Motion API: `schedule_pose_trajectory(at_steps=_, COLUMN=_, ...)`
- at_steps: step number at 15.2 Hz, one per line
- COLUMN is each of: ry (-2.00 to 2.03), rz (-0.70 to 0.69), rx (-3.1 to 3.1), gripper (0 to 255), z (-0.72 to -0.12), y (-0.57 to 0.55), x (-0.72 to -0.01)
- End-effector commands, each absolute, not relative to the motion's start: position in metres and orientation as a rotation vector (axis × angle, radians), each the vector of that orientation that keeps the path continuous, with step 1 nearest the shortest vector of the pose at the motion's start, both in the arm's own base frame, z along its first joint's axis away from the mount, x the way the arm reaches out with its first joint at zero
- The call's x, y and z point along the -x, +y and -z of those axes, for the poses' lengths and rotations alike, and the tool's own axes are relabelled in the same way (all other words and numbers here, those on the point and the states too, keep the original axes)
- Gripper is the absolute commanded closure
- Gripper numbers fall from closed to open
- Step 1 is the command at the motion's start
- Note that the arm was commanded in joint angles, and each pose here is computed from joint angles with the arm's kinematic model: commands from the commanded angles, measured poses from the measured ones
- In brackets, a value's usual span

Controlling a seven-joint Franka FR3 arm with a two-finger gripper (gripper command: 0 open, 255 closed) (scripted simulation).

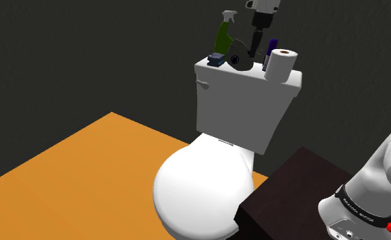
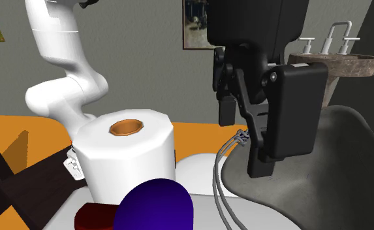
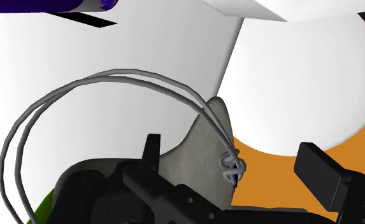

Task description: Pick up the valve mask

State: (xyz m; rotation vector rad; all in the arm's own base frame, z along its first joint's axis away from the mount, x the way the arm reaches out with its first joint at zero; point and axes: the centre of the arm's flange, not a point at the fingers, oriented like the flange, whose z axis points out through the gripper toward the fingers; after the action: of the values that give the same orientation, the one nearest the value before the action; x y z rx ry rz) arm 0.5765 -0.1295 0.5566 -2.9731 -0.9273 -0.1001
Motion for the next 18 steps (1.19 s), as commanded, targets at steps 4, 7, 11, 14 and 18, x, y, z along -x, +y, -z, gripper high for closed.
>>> schedule_pose_trajectory(at_steps=4, ry=-0.928, rz=0.101, rx=2.973, gripper=255, z=-0.552, y=-0.129, x=-0.577)
schedule_pose_trajectory(at_steps=7, ry=-0.928, rz=0.101, rx=2.973, gripper=255, z=-0.552, y=-0.129, x=-0.577)
schedule_pose_trajectory(at_steps=11, ry=-0.928, rz=0.101, rx=2.973, gripper=255, z=-0.553, y=-0.130, x=-0.577)
schedule_pose_trajectory(at_steps=14, ry=-0.928, rz=0.101, rx=2.973, gripper=255, z=-0.569, y=-0.130, x=-0.577)
schedule_pose_trajectory(at_steps=18, ry=-0.928, rz=0.101, rx=2.973, gripper=255, z=-0.590, y=-0.130, x=-0.577)
